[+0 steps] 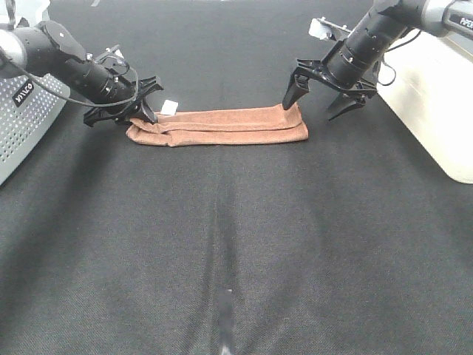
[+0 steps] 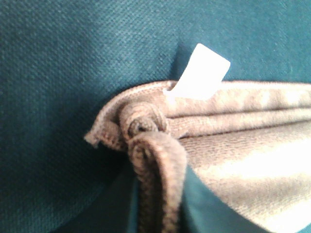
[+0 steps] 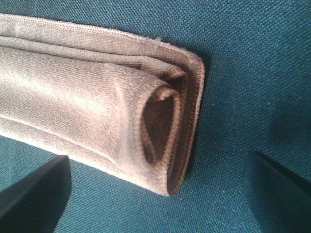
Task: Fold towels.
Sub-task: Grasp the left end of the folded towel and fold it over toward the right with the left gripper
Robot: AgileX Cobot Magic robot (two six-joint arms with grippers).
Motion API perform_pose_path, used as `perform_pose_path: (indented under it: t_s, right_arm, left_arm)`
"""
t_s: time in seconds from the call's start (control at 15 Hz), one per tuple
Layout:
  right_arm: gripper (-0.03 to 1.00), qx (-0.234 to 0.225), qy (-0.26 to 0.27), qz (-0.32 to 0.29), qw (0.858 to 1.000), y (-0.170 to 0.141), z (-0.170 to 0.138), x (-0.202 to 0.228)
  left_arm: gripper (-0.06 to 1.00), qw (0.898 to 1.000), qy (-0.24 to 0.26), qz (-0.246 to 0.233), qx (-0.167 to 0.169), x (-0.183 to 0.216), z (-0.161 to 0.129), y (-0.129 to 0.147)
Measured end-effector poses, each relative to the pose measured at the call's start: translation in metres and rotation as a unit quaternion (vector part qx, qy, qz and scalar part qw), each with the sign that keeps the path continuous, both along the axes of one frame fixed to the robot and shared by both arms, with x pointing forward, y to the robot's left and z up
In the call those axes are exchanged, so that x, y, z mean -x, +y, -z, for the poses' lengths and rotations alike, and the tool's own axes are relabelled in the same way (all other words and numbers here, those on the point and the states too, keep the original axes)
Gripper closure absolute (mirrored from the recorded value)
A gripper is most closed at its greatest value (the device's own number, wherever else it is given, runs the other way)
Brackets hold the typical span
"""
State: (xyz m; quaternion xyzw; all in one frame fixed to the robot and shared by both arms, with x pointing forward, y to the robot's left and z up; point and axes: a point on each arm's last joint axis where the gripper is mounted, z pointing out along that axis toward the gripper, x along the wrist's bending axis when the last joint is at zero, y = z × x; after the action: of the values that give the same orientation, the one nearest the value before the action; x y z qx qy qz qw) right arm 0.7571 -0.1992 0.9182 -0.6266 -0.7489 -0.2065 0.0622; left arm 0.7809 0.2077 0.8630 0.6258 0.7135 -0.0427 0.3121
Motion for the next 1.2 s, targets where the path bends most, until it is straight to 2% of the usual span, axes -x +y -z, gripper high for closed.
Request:
perform_pose_path:
  t_s: [0.2, 0.33, 0.47, 0.6, 0.8, 0.93, 1.07, 1.2]
  right_arm:
    - [0.07, 0.001, -0.011, -0.001, 1.000, 0.000, -0.012, 0.001]
    - [0.07, 0.001, -0.011, -0.005, 1.000, -0.001, -0.022, 0.003]
    - [0.07, 0.002, -0.001, -0.009, 1.000, -0.001, -0.022, 0.005]
    - [0.07, 0.003, 0.007, -0.013, 1.000, -0.001, -0.021, 0.007]
    - [0.07, 0.004, 0.021, -0.018, 1.000, -0.001, -0.021, 0.010]
    - [0.07, 0.005, 0.027, -0.021, 0.999, -0.001, -0.021, 0.011]
    - [0.07, 0.007, 0.029, -0.022, 0.999, -0.001, -0.021, 0.011]
    - [0.07, 0.007, 0.029, -0.022, 0.999, -0.001, -0.021, 0.011]
  left_arm:
    - [0.82, 0.999, -0.001, 0.020, -0.039, 0.004, -0.020, 0.004]
    - [0.82, 0.996, -0.012, 0.015, -0.086, 0.006, -0.057, 0.012]
    - [0.82, 0.994, -0.023, 0.012, -0.107, 0.007, -0.086, 0.016]
    - [0.82, 0.994, -0.036, 0.017, -0.102, 0.006, -0.105, 0.007]
    - [0.82, 0.995, -0.048, 0.040, -0.072, 0.012, -0.114, -0.033]
    - [0.82, 0.997, -0.059, 0.049, -0.016, 0.018, -0.118, -0.072]
    - [0.82, 0.997, -0.064, 0.047, 0.007, 0.020, -0.111, -0.097]
    - [0.82, 0.997, -0.062, 0.046, 0.013, 0.020, -0.103, -0.106]
